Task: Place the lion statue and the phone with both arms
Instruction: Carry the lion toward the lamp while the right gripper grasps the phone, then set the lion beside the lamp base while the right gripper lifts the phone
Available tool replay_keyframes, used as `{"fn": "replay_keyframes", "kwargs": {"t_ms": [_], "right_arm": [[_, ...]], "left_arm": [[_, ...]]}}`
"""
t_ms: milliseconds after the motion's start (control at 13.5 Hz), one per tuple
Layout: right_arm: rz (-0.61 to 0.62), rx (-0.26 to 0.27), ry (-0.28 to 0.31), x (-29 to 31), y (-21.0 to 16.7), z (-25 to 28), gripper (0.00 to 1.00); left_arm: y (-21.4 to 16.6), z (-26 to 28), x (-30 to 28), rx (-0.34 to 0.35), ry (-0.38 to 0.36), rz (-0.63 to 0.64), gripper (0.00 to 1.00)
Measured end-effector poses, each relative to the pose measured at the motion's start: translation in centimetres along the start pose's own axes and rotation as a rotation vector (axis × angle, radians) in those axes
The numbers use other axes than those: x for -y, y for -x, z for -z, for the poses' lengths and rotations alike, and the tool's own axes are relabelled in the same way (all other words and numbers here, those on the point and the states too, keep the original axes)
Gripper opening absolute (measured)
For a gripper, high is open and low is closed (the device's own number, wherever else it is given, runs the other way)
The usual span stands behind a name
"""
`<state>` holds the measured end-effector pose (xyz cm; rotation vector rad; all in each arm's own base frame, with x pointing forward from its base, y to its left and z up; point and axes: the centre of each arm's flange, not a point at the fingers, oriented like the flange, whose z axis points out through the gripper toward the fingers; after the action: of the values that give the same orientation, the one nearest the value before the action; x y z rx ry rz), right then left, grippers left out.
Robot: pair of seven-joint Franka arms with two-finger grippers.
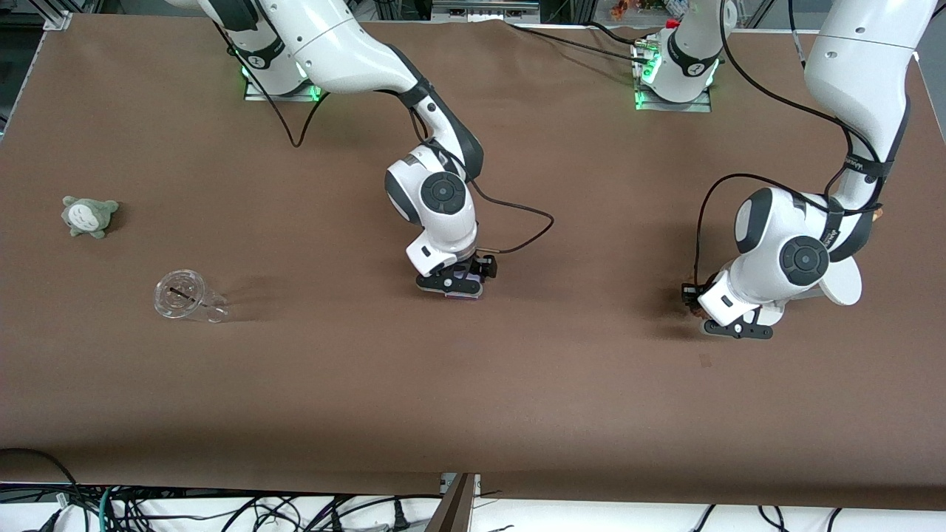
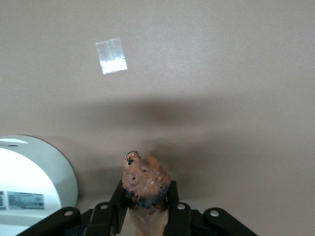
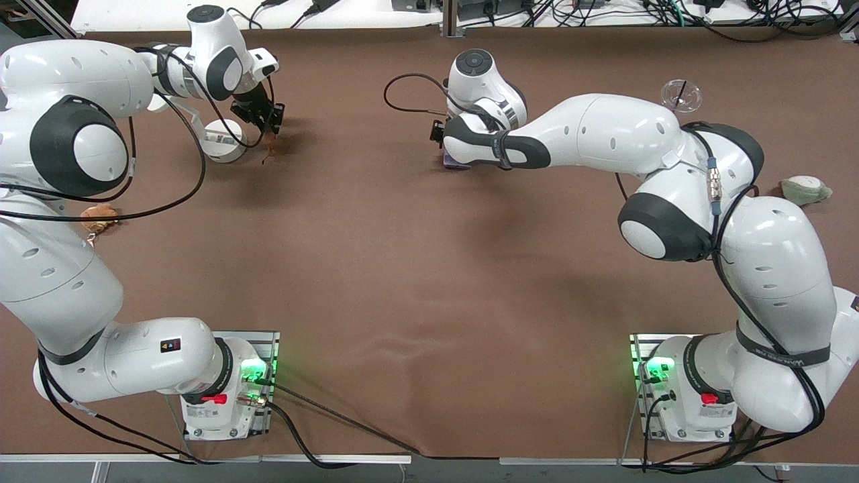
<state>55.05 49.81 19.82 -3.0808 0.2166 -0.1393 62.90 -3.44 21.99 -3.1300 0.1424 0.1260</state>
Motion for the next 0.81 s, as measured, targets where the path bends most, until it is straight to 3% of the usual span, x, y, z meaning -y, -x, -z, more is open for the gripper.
{"fn": "replay_keyframes", "kwargs": {"t_ms": [369,591,812], "right_arm": [[0.01,0.005,0.006,0.3,0.7,-1.0,1.0],[0.009,0.001,0.006,0.2,0.7,-1.8,1.0],[0.009,-0.005,0.004,0.1,0.5,-2.1,1.0]], "left_arm": [[0.0,0.0,1.0,-0.003,-0.004,0.01,0.36],[0.0,0.1,0.9,-0.005,-0.004,0.01,0.58],[-0.3,1.9,0.7,-0.027,-0.009,0.006,0.87]]}}
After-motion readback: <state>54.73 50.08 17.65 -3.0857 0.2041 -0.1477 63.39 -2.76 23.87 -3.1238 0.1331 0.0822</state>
